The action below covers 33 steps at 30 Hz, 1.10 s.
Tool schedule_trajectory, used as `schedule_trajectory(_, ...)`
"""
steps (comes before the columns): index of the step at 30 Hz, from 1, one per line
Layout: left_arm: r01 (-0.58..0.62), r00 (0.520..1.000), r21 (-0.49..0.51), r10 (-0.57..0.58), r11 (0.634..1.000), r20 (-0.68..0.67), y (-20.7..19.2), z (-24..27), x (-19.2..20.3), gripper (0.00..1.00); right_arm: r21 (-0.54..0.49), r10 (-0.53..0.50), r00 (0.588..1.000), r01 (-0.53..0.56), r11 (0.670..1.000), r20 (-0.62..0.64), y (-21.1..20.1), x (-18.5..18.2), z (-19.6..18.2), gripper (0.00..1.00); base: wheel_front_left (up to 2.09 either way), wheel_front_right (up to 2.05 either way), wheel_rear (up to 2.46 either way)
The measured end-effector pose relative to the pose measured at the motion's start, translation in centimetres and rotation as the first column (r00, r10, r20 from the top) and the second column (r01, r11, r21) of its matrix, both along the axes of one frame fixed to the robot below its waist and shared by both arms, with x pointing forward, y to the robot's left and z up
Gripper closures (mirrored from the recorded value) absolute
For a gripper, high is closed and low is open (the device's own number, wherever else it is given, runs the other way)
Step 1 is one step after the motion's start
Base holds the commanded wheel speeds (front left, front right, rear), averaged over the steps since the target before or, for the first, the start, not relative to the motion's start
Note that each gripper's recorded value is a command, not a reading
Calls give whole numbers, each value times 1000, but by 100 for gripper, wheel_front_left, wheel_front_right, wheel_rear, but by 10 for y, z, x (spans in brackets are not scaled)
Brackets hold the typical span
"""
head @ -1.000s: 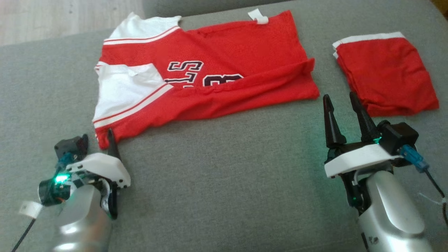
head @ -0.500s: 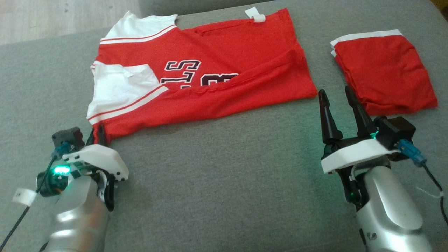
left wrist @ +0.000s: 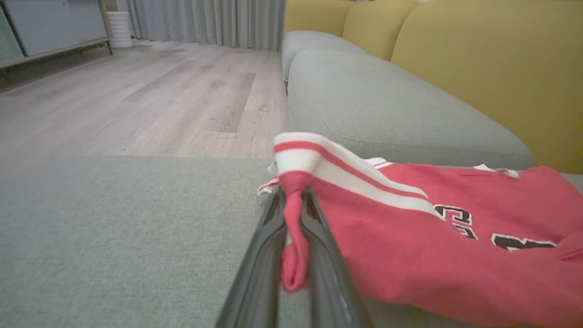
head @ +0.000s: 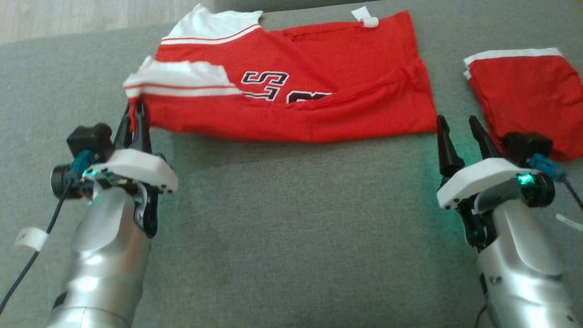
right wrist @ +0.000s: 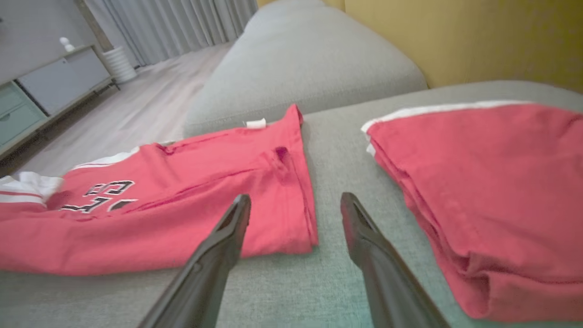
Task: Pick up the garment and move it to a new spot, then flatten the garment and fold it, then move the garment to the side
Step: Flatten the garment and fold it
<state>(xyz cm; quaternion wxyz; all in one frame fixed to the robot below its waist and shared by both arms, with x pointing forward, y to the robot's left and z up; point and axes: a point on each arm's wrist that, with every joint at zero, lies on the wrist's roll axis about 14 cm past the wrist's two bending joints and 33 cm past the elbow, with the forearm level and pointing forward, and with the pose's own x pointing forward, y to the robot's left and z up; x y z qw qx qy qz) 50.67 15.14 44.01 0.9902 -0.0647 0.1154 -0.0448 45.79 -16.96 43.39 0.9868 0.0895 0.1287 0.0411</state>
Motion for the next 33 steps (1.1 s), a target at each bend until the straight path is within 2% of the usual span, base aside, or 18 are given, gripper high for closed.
schedule_trajectory(7, 27, 996, 4, -27, 1000, 81, -5, 19, 6, 100, 49, -36, 980, 46, 998, -194, -5, 8, -41, 0, 0, 0, 0)
schedule_trajectory(16, 53, 996, 23, -54, 998, 75, -6, 12, -2, 100, 128, -4, 951, 45, 991, -310, 19, 30, -62, 0, 0, 0, 0)
schedule_trajectory(17, 50, 997, 25, -51, 998, 65, -4, 8, -5, 100, 126, 3, 949, 38, 991, -315, 21, 32, -62, 16, 0, 0, 0)
schedule_trajectory(18, 47, 997, 27, -48, 999, 52, -3, 4, -8, 100, 120, 9, 949, 30, 992, -315, 23, 34, -61, 61, 0, 0, 0)
schedule_trajectory(19, 44, 998, 29, -45, 999, 39, -1, 0, -11, 100, 106, 14, 951, 19, 994, -310, 24, 35, -60, 100, 0, 0, 0)
schedule_trajectory(23, 39, 999, 34, -39, 999, 13, 1, -6, -19, 100, 57, 21, 959, -5, 998, -282, 24, 30, -57, 100, 0, 0, 0)
schedule_trajectory(29, 34, 999, 37, -34, 999, -3, 5, -7, -34, 100, 25, -1, 984, 6, 1000, -179, 14, 23, -33, 100, 0, 0, 0)
schedule_trajectory(33, 35, 999, 35, -33, 999, -38, 6, -17, -60, 100, 19, -14, 988, 17, 1000, -154, 7, -4, -28, 100, 0, 0, 0)
